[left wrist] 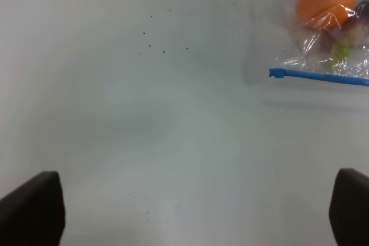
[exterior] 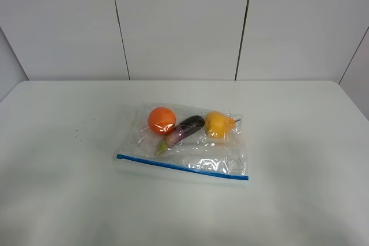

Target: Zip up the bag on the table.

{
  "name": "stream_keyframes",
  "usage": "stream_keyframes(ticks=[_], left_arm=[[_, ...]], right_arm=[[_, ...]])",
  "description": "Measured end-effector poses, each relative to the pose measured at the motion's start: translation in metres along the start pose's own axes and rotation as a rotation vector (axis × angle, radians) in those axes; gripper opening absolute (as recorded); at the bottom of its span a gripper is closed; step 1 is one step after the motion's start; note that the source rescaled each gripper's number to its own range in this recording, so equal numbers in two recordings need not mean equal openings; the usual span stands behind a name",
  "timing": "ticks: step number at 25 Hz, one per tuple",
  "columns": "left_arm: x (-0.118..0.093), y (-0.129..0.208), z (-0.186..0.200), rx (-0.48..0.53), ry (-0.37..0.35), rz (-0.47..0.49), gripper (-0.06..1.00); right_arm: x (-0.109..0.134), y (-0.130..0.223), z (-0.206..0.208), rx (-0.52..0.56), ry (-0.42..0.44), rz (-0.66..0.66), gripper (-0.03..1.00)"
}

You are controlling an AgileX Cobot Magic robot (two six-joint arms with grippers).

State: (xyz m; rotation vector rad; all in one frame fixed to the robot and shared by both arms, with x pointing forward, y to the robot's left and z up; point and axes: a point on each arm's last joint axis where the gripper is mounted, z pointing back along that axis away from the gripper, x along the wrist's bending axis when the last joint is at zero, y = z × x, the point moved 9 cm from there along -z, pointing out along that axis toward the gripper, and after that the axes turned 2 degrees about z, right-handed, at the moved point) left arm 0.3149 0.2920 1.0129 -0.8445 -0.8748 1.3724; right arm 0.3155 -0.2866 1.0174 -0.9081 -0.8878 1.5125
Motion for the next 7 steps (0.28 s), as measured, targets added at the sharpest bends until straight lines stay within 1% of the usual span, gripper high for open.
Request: stream_keyframes(ticks=[7], left_arm=[[0.0000,0.0000,0.0000,0.000,0.000,0.000,1.00]], right_arm=[[0.0000,0.0000,0.0000,0.000,0.000,-0.001,1.00]])
